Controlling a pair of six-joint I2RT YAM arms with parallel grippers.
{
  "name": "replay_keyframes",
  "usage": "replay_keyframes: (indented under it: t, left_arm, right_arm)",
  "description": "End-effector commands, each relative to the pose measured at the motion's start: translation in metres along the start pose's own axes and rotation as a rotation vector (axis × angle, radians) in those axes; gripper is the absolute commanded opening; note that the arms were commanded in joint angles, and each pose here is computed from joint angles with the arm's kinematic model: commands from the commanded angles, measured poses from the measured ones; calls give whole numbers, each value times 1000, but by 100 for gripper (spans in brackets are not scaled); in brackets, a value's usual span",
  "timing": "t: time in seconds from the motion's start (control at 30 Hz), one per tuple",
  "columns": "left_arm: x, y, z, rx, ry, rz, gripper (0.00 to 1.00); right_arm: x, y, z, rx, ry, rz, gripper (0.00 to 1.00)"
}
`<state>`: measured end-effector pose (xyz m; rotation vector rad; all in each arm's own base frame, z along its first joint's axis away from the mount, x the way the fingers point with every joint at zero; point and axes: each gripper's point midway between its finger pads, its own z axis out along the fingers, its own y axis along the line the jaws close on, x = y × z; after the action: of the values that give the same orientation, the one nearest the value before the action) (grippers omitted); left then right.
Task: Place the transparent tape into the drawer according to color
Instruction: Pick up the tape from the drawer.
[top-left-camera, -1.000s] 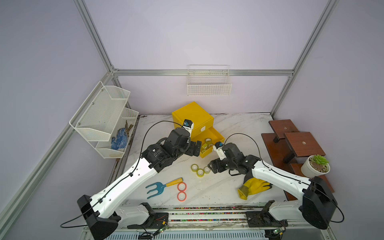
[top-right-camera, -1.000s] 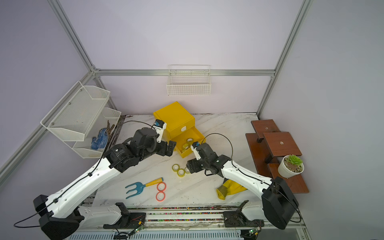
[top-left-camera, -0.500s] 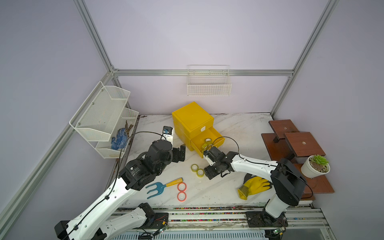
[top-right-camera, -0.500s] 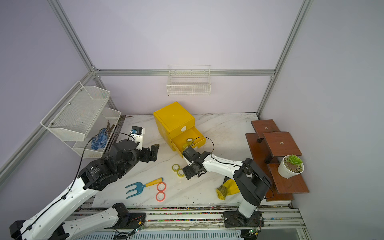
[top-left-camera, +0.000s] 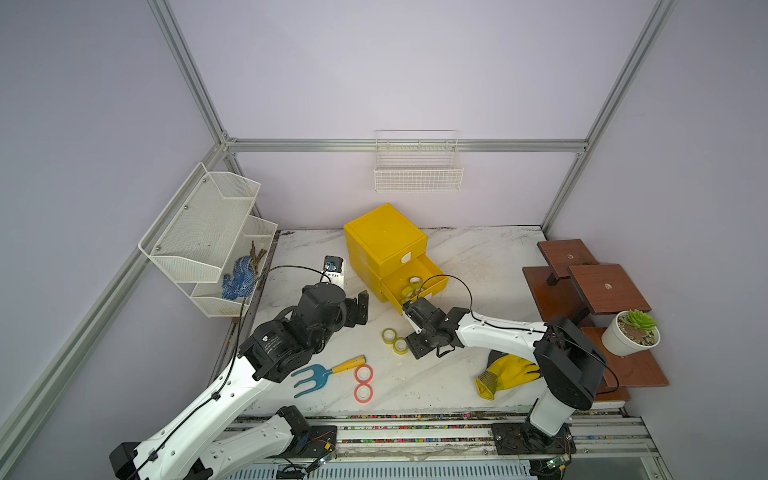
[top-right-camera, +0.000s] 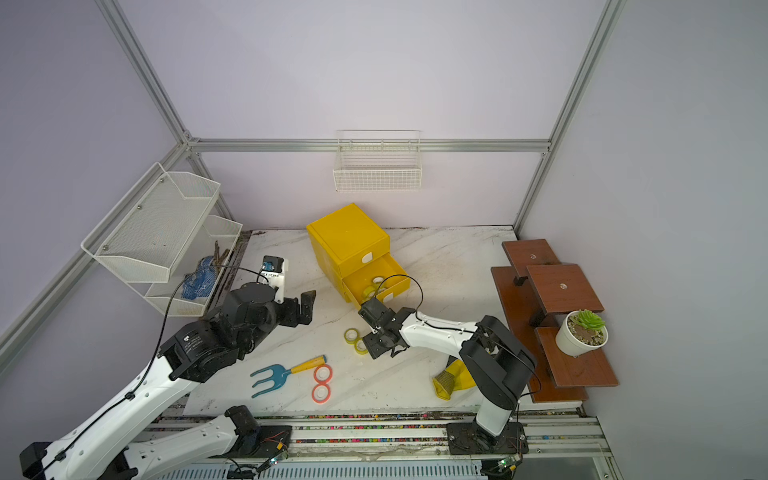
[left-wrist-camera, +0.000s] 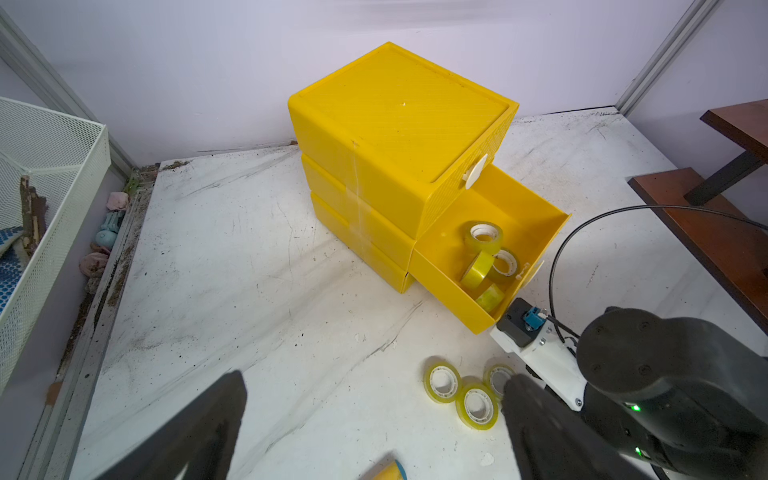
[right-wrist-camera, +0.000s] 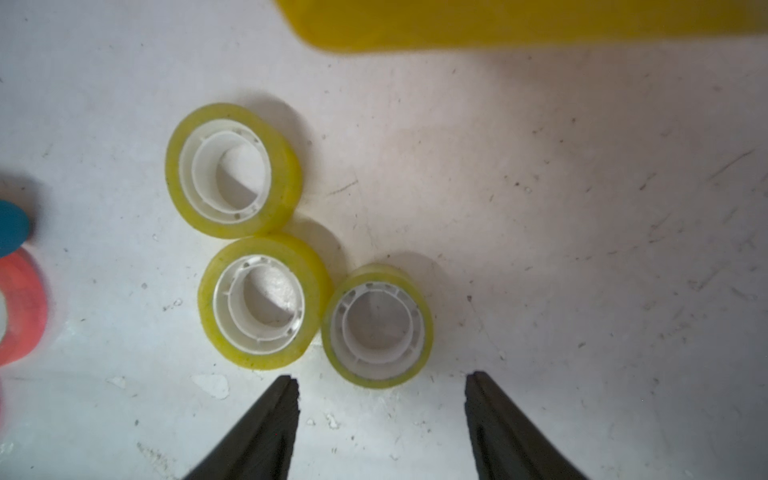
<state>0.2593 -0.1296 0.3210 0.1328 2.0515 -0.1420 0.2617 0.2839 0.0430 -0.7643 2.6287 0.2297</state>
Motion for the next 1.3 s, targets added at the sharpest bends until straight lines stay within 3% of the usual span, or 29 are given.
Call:
replay_keyframes:
  t: [0.0,0.1,0.17,0.67,1.27]
  left_arm:
    - [-3,4,-3,-2,-26,-35,100]
    - [0,4,-3,-3,-22,-33,100]
    - [1,4,-2,-7,-19,-34,100]
    - [7,6,3,-20,-3,-29,100]
    - [16,4,10,-22,23,-35,100]
  right_arm:
    - [-10,1,2,8,-88,38,68]
    - [-11,-3,2,24,-113,49,67]
    - [-8,-7,3,38,-119,56,61]
    - [2,0,8,-47,-208,83,63]
    - [1,-9,26,25,-227,124,55]
